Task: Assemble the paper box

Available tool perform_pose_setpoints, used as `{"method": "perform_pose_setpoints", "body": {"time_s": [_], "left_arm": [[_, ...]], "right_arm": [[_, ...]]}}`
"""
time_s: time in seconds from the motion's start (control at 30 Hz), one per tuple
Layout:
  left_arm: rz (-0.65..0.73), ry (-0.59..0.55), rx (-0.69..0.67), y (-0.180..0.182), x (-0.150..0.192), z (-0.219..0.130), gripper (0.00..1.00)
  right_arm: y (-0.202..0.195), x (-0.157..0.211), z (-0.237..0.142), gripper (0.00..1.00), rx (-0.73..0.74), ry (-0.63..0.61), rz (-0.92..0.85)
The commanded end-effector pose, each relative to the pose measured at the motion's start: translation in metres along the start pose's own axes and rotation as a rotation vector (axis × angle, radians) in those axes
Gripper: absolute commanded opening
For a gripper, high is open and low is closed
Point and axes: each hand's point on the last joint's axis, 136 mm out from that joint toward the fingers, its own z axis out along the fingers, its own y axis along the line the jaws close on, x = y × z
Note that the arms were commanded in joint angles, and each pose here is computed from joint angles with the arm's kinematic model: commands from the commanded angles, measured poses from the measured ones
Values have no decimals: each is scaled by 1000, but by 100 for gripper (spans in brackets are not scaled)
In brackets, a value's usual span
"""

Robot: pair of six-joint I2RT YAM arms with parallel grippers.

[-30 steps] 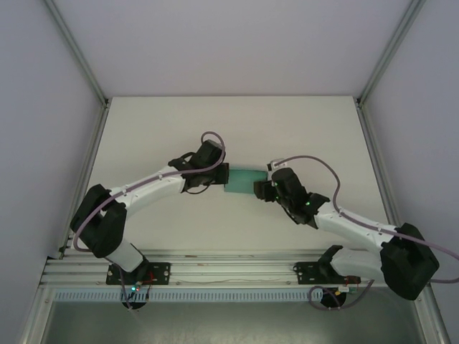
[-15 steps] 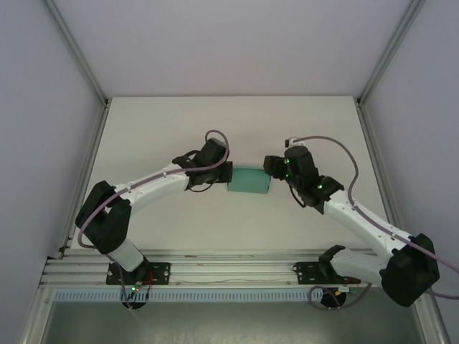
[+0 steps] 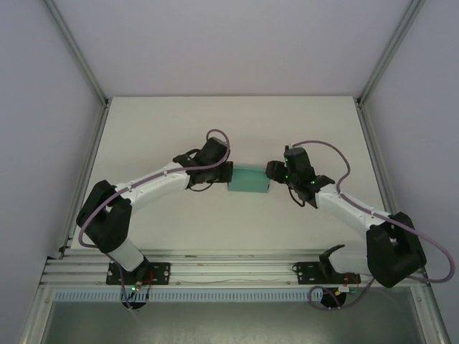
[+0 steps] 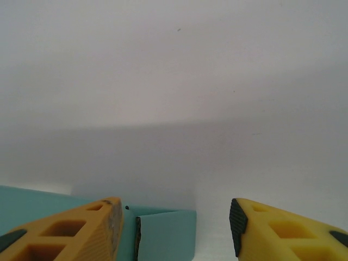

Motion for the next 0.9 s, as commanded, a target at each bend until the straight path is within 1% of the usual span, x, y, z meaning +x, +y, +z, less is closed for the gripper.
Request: {"method": "perform_pose_setpoints", "body": {"time_s": [0.0, 0.03, 0.1, 0.13, 0.17, 0.2, 0.3, 0.4, 0.47, 0.53, 0.6, 0.63, 0.67, 0.73, 0.77, 0.87], "left_arm": [[35, 237, -110, 28, 60, 11, 0], [42, 234, -101, 25, 57, 9, 0], [61, 223, -79, 18, 51, 3, 16], [75, 213, -66, 14, 46, -1, 28], [94, 213, -55, 12, 44, -4, 37], [108, 209, -51, 9, 41, -8, 42], [146, 203, -52, 6, 31, -19, 49], [152, 187, -44, 2, 18, -28, 57], [140, 167, -42, 1, 9, -34, 61], [90, 133, -33, 2, -6, -40, 72], [24, 97, 2, 2, -22, -43, 84], [-11, 80, 26, 3, -30, -43, 88], [-34, 68, 48, 4, -36, -41, 89], [-75, 51, 87, 6, -46, -35, 94], [-81, 46, 96, 6, -50, -31, 94], [-78, 46, 103, 8, -53, -19, 91]], "right_arm": [[-26, 42, 11, 54, 70, 101, -24], [-30, 48, 13, 54, 78, 117, -19], [-34, 59, 16, 54, 86, 148, -24], [-37, 64, 17, 54, 95, 161, -19], [-40, 68, 19, 54, 103, 168, -17], [-42, 71, 20, 53, 105, 173, -19], [-53, 83, 23, 51, 139, 188, -26], [-58, 93, 25, 51, 146, 204, -35], [-61, 99, 27, 50, 140, 207, -52], [-63, 101, 28, 50, 145, 199, -72], [-63, 102, 28, 49, 145, 196, -92], [-64, 101, 28, 49, 149, 188, -97], [-63, 101, 28, 49, 145, 186, -102], [-61, 99, 28, 48, 135, 174, -118], [-62, 99, 28, 48, 140, 175, -119], [-61, 100, 30, 48, 135, 180, -126]]}}
